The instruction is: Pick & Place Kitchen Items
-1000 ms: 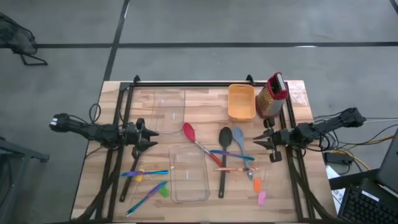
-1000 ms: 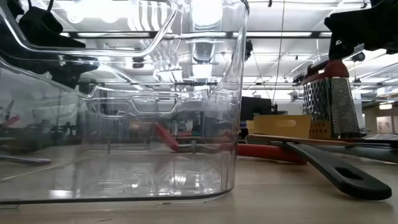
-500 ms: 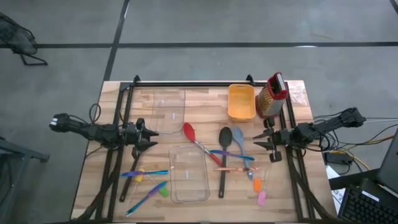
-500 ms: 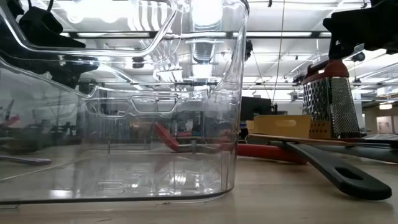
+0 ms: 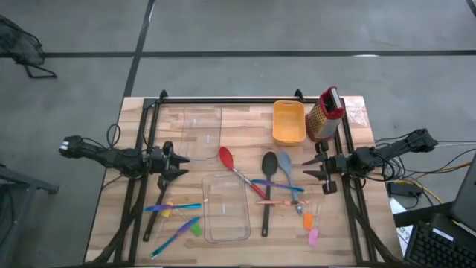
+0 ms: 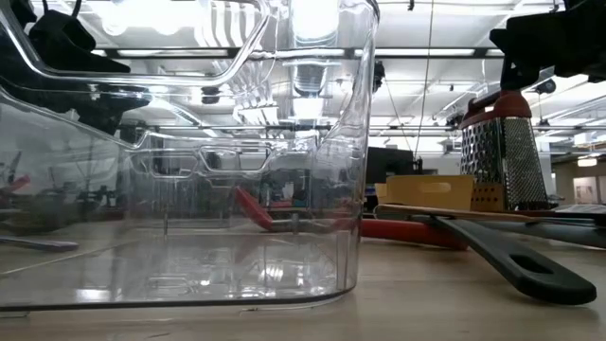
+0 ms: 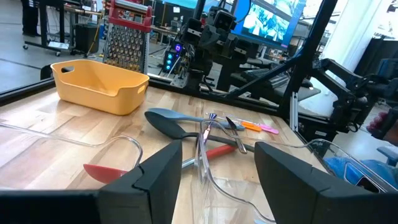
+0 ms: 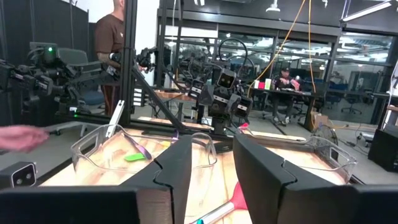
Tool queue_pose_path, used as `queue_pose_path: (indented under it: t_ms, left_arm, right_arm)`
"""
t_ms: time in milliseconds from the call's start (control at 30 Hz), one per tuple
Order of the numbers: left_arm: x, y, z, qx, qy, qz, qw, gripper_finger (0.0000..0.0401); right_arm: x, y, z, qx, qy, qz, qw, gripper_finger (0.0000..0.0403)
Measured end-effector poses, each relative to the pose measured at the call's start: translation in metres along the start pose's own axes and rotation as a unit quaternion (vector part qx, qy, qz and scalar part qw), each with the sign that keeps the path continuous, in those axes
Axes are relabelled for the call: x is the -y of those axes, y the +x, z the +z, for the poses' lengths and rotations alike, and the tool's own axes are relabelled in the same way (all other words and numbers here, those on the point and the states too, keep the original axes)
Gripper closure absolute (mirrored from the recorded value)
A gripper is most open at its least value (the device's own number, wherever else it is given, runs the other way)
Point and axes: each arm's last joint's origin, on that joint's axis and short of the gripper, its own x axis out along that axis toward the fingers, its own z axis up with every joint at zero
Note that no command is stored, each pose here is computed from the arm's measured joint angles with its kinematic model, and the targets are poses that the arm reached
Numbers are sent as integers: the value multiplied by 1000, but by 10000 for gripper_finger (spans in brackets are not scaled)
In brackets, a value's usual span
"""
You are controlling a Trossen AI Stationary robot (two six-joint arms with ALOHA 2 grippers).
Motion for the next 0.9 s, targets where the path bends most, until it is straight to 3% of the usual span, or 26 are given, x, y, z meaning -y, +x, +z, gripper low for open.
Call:
queue_pose_path:
  t_ms: [167, 300, 367, 467, 633, 767, 900]
  left_arm:
    - [0, 0, 0, 0, 0, 0, 1000, 192]
    - [0, 0, 0, 0, 0, 0, 1000, 192]
    - [0, 0, 0, 0, 0, 0, 1000, 192]
    - [0, 0, 0, 0, 0, 0, 1000, 192]
    - [0, 0, 0, 0, 0, 0, 1000, 192]
    - [0, 0, 0, 0, 0, 0, 1000, 192]
    - [0, 0, 0, 0, 0, 0, 1000, 192]
  right_arm:
    - [0, 0, 3, 17, 11, -1, 1000, 272]
    - [1, -1, 15, 75, 175, 20, 981, 267]
    - [2, -2, 20, 102, 211, 18, 972, 264]
    - [5, -3, 23, 120, 216, -20, 969, 262]
    - [9, 0, 14, 89, 219, -131, 963, 268]
    - [9, 6, 8, 70, 254, -151, 953, 272]
    - [9, 9, 3, 54, 248, -177, 951, 272]
